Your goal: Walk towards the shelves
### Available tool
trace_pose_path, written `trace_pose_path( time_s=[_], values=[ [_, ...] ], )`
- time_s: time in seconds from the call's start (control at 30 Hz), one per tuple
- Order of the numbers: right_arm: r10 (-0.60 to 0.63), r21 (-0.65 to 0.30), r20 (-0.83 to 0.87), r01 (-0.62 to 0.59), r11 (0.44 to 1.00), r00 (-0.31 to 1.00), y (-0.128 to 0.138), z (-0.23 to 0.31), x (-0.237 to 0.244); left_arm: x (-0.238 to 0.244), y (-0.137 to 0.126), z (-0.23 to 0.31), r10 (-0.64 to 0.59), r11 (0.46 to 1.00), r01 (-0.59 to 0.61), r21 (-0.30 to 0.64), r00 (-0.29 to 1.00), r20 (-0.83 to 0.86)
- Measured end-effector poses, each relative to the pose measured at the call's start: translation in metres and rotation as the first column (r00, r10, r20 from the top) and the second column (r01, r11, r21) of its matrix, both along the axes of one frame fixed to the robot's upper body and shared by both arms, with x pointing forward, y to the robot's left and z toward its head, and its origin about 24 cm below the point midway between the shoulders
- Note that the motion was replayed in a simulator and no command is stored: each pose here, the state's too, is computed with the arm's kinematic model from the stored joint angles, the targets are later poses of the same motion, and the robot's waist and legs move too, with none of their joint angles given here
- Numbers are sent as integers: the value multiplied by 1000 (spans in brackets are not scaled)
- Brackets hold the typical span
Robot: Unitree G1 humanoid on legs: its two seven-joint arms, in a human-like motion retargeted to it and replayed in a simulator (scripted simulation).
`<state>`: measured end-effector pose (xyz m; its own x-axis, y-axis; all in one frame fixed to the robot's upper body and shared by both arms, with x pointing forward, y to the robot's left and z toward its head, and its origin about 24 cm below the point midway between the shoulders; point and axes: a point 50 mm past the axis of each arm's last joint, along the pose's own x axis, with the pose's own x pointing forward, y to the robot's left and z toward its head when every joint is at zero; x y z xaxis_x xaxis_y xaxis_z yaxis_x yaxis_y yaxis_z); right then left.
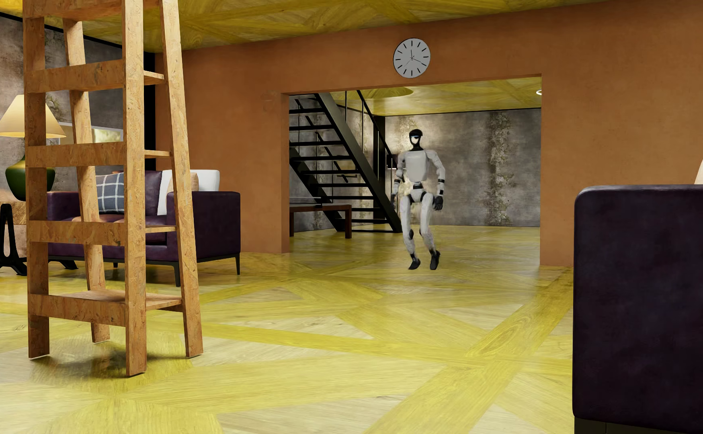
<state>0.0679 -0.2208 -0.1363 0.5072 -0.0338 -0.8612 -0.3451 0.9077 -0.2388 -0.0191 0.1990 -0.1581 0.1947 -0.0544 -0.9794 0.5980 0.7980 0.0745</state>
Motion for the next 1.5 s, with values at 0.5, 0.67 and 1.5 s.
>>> trace_pose_path(
  time_s=[0.5,0.67,1.5],
  values=[
    [22,-37,-340,-37,999,940,-2,-22,-91,65,8,10,45,999,-44,-11,978,206],
    [-99,-125,-573,33,992,814,-23,-4,-190,205,25,90,112,994,-80,-78,718,687],
    [21,-21,-248,-27,999,969,4,-22,-58,22,5,-1,-19,1000,19,19,999,43]
  ],
)
